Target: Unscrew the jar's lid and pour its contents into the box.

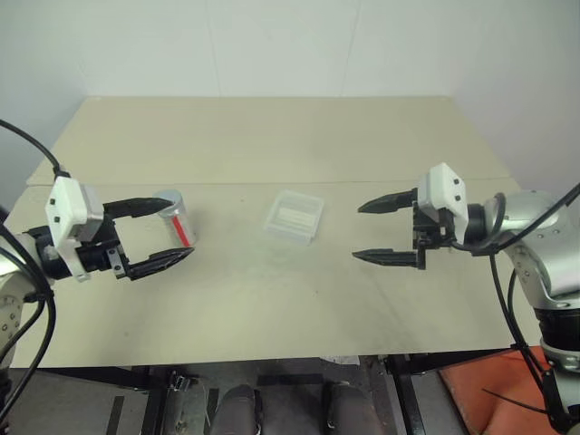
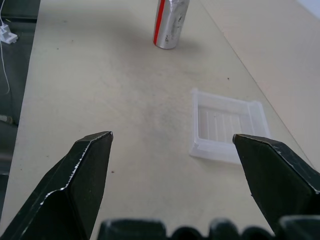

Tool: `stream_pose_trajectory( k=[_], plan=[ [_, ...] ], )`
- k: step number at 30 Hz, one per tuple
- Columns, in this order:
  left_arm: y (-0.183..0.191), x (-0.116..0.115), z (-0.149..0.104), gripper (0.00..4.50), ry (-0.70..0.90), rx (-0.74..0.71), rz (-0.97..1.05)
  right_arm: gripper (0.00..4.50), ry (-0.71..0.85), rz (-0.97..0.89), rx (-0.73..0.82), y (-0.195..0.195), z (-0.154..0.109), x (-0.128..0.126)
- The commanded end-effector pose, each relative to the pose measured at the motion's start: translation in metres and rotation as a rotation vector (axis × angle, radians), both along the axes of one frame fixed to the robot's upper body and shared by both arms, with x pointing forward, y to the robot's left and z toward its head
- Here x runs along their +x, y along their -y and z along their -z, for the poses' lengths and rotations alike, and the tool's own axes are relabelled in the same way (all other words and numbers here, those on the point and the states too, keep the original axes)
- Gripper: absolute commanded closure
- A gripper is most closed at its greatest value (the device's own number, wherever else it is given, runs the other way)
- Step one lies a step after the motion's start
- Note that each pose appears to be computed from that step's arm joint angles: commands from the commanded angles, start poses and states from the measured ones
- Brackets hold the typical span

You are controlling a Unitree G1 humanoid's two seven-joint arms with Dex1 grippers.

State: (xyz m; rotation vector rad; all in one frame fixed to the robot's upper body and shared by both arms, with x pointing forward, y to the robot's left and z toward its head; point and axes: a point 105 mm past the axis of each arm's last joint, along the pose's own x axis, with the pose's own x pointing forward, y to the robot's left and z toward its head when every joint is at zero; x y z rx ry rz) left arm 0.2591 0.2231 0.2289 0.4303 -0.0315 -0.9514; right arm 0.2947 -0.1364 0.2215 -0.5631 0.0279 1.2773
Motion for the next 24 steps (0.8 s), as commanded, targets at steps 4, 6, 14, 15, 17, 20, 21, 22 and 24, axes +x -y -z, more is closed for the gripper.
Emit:
stream_pose_trajectory(
  k=[4,6,14,15,17,20,21,22,24],
  plan=[
    [0.001,-0.006,-0.013,0.01,0.060,0.010,-0.007,0.00,0.056,-0.016,-0.006,-0.001,-0.012,-0.001],
    [0.001,-0.006,-0.013,0.01,0.061,0.008,-0.007,0.00,0.057,-0.016,-0.007,-0.001,-0.013,-0.001],
    [0.001,-0.008,-0.015,0.01,0.066,0.004,-0.010,0.00,0.063,-0.021,-0.007,-0.001,-0.015,-0.003],
    [0.000,-0.009,-0.014,0.01,0.067,-0.002,-0.018,0.00,0.063,-0.021,-0.006,-0.002,-0.015,-0.003],
    [0.000,-0.013,-0.012,0.01,0.071,-0.021,-0.041,0.00,0.063,-0.023,-0.004,-0.002,-0.014,-0.005],
    [0.009,-0.013,-0.001,0.01,0.107,-0.061,-0.089,0.00,0.058,-0.028,-0.004,-0.002,-0.014,-0.007],
    [0.013,-0.014,0.003,0.01,0.112,-0.083,-0.104,0.00,0.057,-0.028,-0.007,-0.001,-0.013,-0.006],
    [0.017,-0.014,0.006,0.01,0.122,-0.107,-0.123,0.00,0.057,-0.028,-0.009,-0.001,-0.013,-0.006],
    [0.023,-0.014,0.013,0.01,0.132,-0.155,-0.180,0.00,0.055,-0.032,-0.011,-0.001,-0.013,-0.006]
  ],
)
